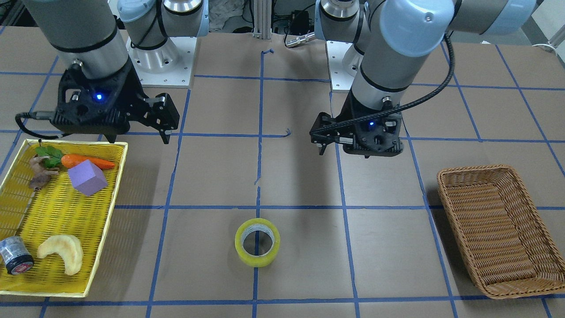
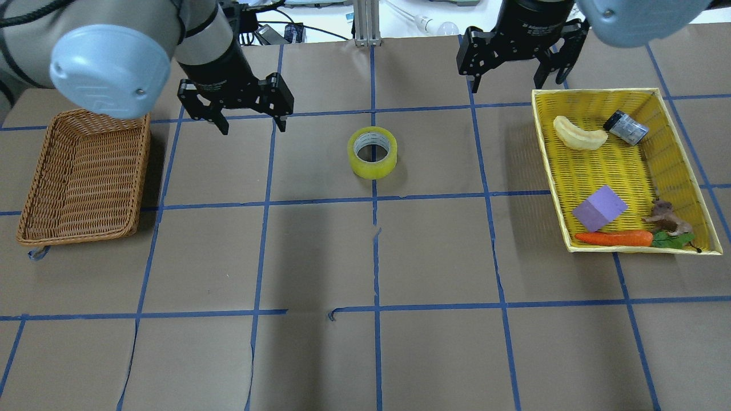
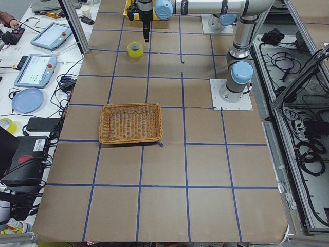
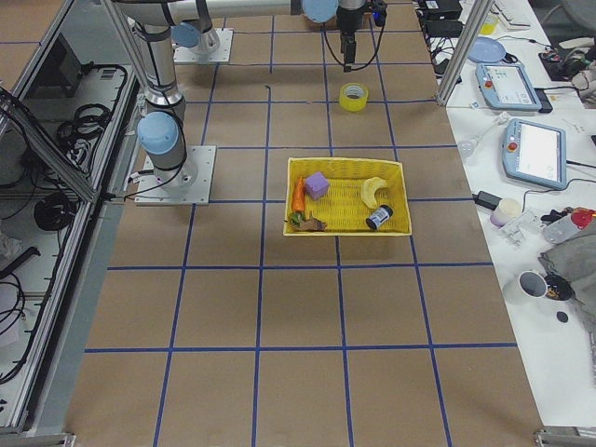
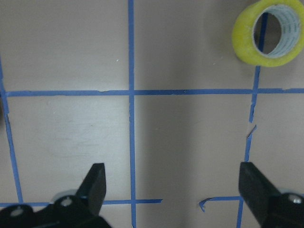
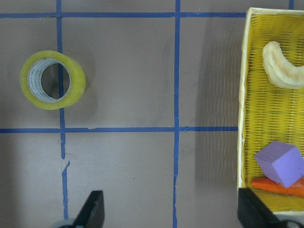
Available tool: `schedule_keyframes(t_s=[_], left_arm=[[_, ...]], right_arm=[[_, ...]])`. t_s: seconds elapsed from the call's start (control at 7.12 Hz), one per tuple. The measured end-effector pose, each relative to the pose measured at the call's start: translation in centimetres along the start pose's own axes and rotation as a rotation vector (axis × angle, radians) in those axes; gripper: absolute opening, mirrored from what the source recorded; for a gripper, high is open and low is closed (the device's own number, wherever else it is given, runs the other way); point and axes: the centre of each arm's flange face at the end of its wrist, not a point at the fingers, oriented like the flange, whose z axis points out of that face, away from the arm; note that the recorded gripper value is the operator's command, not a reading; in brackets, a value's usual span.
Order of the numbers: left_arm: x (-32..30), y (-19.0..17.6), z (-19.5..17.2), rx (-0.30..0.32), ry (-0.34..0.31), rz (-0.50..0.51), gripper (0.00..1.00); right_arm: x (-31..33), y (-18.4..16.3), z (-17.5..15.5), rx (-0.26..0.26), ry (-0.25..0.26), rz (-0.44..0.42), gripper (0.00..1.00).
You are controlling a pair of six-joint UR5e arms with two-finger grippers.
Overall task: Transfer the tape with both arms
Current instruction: 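Raise the right gripper toward the yellow basket while the left reaches for the tape, then lower the left gripper onto the tape roll and close on it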
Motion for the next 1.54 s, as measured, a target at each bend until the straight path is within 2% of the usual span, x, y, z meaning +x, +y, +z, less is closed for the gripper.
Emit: schedule_keyframes(t_s=[0.28,0.56,0.98,1.54], left_arm=[[4.1,-2.7,4.7,0.051,0.064,0.05,1.0],[5.5,-5.4,9.8,0.064,0.081,0.066,1.0],[5.9,-9.0,16.6,0.047,0.082,0.062,1.0],[6.8,-10.7,23.4,0.05,0.131,0.04,1.0]], right_arm=[[0.4,3.1,0.6,0.037,-0.002,0.008,1.0],[0.4,3.9,0.6,0.07,-0.009,0.01,1.0],[0.4,4.0,0.6,0.074,-0.013,0.05,1.0],[0.3,4.0,0.6,0.071,-0.026,0.056,1.0]])
